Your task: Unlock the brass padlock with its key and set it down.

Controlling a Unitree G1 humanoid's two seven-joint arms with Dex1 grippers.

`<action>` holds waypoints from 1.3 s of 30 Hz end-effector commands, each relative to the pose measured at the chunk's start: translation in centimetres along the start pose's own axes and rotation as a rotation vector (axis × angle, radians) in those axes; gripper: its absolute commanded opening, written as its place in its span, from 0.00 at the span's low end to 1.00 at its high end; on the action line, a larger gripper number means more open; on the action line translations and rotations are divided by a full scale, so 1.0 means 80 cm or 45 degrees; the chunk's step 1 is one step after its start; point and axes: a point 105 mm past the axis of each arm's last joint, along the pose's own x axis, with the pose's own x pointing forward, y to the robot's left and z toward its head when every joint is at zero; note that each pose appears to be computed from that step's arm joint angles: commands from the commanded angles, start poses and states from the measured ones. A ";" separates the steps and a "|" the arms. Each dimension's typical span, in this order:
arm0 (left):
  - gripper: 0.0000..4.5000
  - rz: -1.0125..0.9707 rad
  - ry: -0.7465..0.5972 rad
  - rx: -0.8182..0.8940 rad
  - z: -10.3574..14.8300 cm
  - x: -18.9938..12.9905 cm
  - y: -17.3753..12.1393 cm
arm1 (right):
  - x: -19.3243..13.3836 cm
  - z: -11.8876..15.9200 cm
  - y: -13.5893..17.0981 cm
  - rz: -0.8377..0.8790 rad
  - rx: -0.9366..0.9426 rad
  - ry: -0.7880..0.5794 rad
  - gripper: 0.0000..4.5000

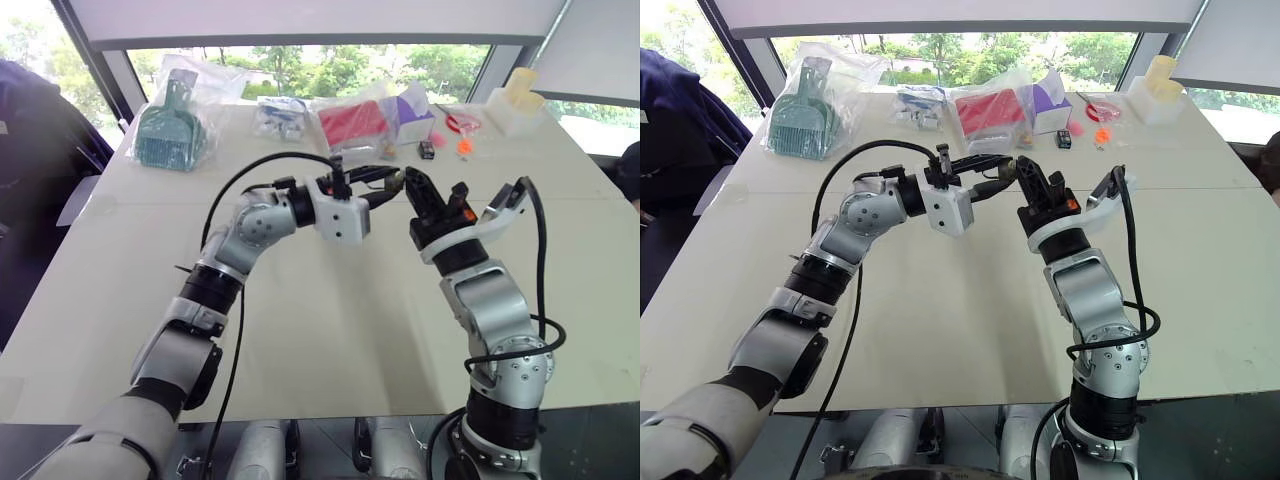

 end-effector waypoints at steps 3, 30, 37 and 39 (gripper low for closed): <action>0.17 0.117 -0.156 0.139 0.027 0.006 0.035 | -0.001 0.019 -0.020 -0.115 0.028 -0.091 0.01; 0.17 -0.333 -0.309 -0.418 0.027 0.001 0.022 | -0.039 0.001 -0.001 0.372 -0.615 0.380 0.86; 0.17 -0.338 -0.311 -0.414 0.030 -0.002 0.020 | -0.035 0.002 -0.002 0.378 -0.582 0.353 0.59; 0.17 -0.342 -0.309 -0.398 0.030 -0.002 0.019 | -0.034 0.001 -0.002 0.384 -0.574 0.351 0.33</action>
